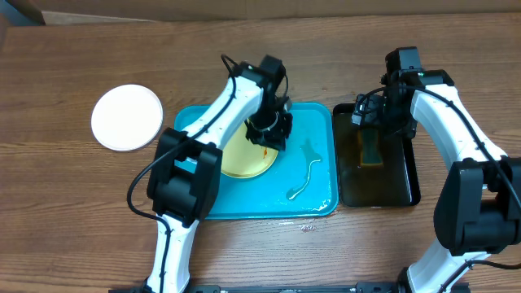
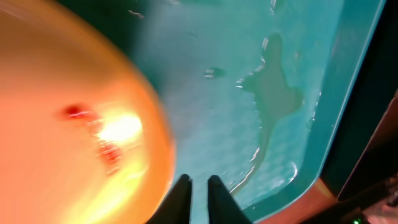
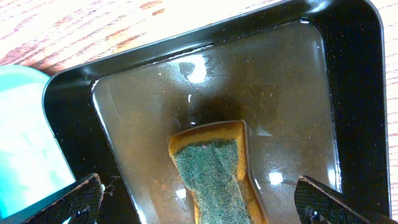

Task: Clean dirty plates on tray and stack at the side
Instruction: 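Pull the yellow plate right onto the blue tray with the left gripper, then lift the sponge from the black tray with the right gripper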

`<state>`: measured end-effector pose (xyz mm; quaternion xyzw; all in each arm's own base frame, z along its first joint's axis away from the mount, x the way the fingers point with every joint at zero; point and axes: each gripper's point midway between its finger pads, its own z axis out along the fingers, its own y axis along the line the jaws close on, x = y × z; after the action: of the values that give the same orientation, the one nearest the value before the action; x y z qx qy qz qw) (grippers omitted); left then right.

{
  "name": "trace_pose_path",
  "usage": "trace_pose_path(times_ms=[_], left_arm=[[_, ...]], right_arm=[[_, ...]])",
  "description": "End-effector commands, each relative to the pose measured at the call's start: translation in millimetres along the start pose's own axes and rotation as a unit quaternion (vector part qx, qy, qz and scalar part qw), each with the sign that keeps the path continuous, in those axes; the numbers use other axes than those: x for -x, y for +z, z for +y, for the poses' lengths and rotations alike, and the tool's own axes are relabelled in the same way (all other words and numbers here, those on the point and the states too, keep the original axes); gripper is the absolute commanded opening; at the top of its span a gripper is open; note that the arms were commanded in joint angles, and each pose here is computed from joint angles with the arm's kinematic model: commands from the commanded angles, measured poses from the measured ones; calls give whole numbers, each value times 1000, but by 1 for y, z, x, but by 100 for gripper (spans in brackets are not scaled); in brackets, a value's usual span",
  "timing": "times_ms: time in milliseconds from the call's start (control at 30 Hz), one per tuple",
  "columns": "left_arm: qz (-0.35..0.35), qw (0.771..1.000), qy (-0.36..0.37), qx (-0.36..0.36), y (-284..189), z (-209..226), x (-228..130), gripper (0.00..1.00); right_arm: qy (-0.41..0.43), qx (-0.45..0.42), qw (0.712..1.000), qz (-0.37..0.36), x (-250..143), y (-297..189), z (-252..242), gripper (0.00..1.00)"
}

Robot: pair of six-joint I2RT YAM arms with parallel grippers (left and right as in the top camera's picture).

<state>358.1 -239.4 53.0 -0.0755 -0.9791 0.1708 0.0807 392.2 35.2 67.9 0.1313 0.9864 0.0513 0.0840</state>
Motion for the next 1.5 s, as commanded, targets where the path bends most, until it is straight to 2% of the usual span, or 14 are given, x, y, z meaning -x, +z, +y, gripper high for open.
trace_pose_path(times_ms=[0, 100, 133, 333, 600, 933, 1233, 1367, 1467], left_arm=[[-111, 992, -8, 61, -83, 21, 24, 28], [-141, 981, -57, 121, -115, 58, 24, 57], [-142, 978, -72, 133, -121, 71, 22, 60], [-97, 975, -129, 150, -108, 123, 7, 54], [-66, 975, -140, 161, -57, 149, -4, 52], [-96, 972, -149, 155, -16, 170, 4, 52], [-112, 971, -147, 152, -10, 173, 11, 52], [-114, 968, -148, 167, -12, 178, 10, 45], [-113, 967, -148, 175, -11, 181, 9, 39]], right_arm=[[-1, 11, 1000, -21, 9, -13, 5, 100], [-1, 11, 1000, -21, 9, -13, 5, 100], [-1, 11, 1000, -21, 9, -13, 5, 100], [-1, 11, 1000, -21, 9, -13, 5, 100], [-1, 11, 1000, -21, 9, -13, 5, 100], [-1, 11, 1000, -21, 9, -13, 5, 100], [-2, 17, 999, -39, 18, -13, 8, 100], [-5, 35, 997, -69, 33, -15, 16, 100], [-4, 42, 998, -44, 21, -14, 18, 100]])
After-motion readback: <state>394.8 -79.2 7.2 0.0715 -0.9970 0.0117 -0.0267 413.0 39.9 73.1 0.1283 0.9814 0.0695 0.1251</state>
